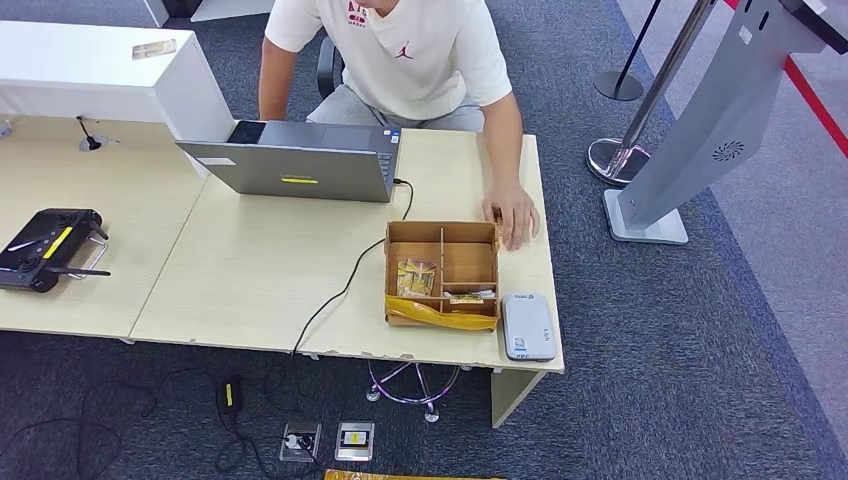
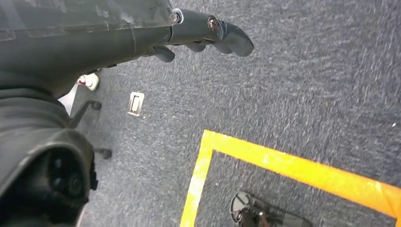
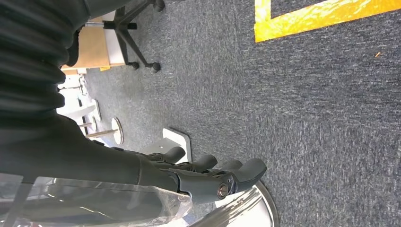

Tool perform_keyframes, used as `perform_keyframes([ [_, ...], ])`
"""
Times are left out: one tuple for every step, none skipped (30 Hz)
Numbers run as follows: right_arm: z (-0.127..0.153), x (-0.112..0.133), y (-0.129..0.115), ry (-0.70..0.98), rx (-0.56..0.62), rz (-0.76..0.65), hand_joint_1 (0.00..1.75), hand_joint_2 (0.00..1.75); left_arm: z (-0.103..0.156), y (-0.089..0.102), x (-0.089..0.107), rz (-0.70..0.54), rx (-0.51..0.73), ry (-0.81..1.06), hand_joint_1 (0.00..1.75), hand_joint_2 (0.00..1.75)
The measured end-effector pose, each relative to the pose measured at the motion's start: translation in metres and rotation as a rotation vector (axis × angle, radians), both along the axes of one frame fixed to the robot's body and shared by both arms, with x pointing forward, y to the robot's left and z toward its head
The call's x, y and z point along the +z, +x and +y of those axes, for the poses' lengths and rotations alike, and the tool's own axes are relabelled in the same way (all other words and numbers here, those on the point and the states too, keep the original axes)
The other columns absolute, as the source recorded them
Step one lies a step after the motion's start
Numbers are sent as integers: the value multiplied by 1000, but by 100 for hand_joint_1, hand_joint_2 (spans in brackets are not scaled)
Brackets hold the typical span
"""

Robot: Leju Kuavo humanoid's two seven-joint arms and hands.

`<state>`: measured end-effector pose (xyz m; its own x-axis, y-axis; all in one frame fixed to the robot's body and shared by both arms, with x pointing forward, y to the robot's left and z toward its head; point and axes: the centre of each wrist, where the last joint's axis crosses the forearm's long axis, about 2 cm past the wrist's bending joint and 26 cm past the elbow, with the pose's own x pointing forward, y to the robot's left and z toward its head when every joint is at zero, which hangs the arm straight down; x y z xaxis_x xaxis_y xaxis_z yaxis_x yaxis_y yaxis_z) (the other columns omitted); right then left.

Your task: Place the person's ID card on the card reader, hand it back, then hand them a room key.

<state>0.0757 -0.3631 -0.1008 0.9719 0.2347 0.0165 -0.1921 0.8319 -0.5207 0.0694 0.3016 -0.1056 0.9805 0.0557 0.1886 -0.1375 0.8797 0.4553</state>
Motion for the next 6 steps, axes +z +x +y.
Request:
perform_keyframes([
  [0, 0, 0, 0, 1, 0, 0, 175, 0, 0, 0, 2, -1, -8, 0, 0],
  [0, 0, 0, 0, 2, -1, 0, 175, 0, 0, 0, 5, -2, -16, 0, 0],
  [0, 0, 0, 0, 3, 0, 0, 175, 0, 0, 0, 7, -2, -21, 0, 0],
  [0, 0, 0, 1, 4, 0, 0, 175, 0, 0, 0, 9, -2, -24, 0, 0],
  [0, 0, 0, 1, 5, 1, 0, 175, 0, 0, 0, 11, -2, -25, 0, 0],
  [0, 0, 0, 2, 5, 1, 0, 175, 0, 0, 0, 11, -2, -26, 0, 0],
])
